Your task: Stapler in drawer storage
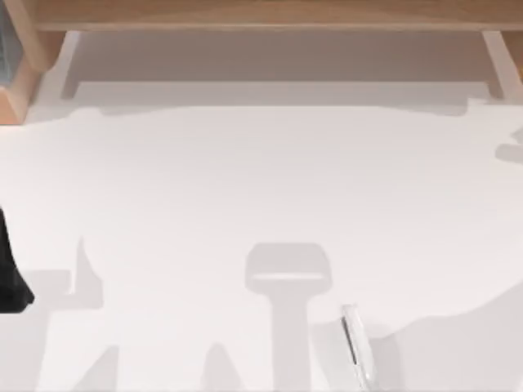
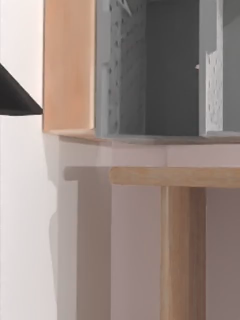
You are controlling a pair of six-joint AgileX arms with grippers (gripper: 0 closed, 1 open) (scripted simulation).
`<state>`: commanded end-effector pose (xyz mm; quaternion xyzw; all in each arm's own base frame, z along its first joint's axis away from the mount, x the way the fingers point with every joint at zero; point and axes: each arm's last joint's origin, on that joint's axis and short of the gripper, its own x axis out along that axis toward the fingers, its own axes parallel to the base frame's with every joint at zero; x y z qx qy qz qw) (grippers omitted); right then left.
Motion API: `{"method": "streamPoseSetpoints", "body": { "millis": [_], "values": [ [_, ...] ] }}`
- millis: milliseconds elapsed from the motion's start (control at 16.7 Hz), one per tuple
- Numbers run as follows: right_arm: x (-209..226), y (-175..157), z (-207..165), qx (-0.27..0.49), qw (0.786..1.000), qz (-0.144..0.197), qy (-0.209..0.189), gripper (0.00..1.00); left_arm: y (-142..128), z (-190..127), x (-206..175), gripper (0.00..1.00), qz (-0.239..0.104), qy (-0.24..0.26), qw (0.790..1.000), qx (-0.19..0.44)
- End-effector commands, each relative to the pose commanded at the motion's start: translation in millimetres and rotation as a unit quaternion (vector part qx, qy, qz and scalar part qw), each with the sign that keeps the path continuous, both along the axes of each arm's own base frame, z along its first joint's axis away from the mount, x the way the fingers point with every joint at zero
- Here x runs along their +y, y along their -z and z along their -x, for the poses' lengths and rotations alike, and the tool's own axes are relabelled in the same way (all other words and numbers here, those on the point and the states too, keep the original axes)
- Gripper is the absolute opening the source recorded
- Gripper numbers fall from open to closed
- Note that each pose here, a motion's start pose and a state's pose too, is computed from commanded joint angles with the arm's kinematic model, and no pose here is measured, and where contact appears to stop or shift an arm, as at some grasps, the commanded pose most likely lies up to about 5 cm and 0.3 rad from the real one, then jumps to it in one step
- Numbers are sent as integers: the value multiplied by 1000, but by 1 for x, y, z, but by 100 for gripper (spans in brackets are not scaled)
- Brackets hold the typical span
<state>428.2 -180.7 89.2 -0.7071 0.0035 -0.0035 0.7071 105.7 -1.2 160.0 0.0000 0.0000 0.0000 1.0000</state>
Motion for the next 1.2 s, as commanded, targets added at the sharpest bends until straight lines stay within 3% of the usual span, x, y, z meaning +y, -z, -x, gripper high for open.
{"method": "streamPoseSetpoints", "body": {
  "millis": [120,900,1200],
  "values": [
    [0,0,0,0,1000,0,0,100,0,0,0,100,0,0,1000,0],
    [0,0,0,0,1000,0,0,2,0,0,0,100,0,0,1000,0],
    [0,0,0,0,1000,0,0,0,0,0,0,100,0,0,1000,0]
  ]
}}
